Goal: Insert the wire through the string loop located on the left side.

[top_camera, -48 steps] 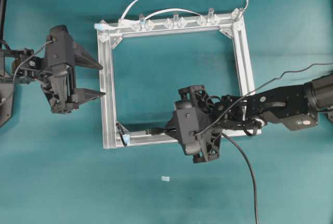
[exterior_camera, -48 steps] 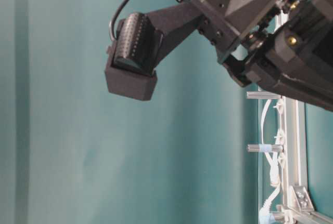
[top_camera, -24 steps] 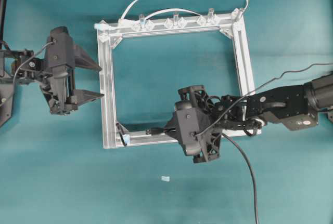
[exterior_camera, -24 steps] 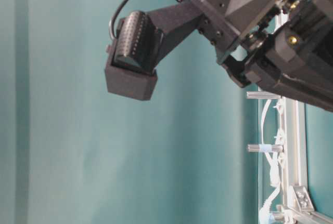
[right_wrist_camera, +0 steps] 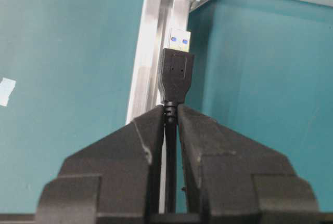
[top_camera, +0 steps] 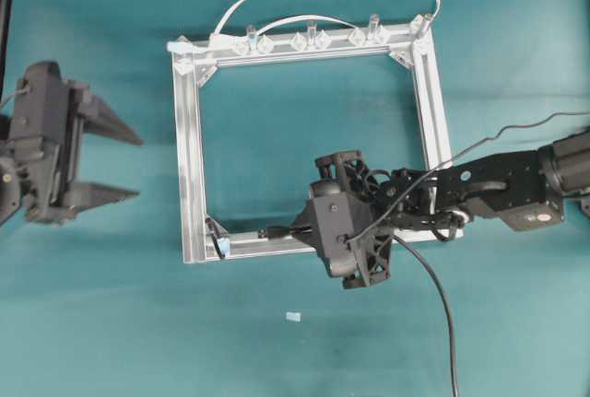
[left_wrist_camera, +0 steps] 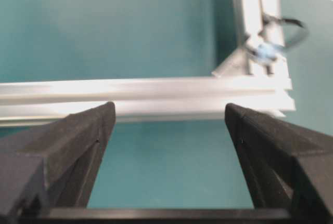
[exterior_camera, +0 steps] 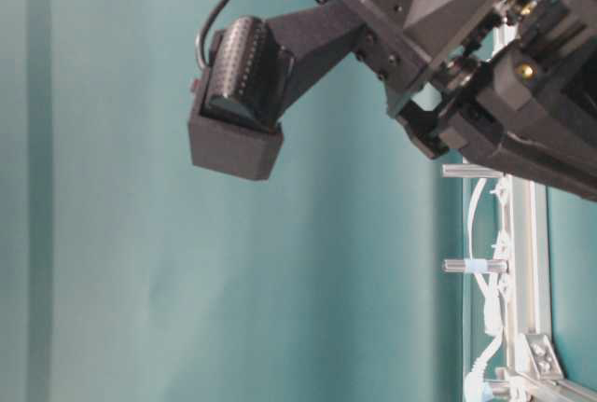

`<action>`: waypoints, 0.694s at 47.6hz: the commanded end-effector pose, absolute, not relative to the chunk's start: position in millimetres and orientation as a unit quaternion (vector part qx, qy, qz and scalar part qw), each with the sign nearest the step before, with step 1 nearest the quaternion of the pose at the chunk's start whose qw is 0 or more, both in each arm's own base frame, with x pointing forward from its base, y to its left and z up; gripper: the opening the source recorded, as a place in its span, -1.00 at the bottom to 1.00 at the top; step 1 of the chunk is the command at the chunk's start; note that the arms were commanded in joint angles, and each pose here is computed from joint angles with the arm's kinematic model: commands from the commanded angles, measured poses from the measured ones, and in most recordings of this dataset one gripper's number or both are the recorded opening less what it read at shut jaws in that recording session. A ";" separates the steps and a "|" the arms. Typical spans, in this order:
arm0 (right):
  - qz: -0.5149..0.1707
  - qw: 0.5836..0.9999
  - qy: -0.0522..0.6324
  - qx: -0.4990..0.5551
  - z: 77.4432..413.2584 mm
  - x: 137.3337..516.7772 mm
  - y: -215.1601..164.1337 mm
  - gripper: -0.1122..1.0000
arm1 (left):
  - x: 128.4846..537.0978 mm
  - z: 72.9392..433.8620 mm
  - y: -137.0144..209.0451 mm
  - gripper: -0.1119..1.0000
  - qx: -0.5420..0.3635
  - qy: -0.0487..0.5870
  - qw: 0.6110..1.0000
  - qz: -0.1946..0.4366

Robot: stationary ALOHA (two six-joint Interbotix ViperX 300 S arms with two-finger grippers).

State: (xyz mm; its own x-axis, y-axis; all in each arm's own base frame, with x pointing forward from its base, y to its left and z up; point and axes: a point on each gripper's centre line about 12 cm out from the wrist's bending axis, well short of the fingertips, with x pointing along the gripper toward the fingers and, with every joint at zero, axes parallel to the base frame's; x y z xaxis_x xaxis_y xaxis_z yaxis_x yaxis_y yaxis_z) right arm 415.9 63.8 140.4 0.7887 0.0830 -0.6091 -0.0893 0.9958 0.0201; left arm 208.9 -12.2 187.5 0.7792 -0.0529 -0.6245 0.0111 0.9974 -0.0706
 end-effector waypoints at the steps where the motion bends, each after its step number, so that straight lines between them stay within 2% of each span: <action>1: 0.044 0.955 0.294 -0.005 160.2 420.8 62.8 -0.62 | 205.7 189.3 -24.9 0.80 -0.027 0.349 0.936 -0.044; 18: 0.044 0.955 0.294 -0.005 160.7 421.2 62.8 -0.62 | 205.0 176.7 -45.3 0.80 -0.049 0.388 0.918 -0.069; 33: 0.045 0.954 0.296 -0.005 159.5 420.3 62.8 -0.62 | 209.7 174.5 -47.1 0.80 -0.048 0.387 0.918 -0.070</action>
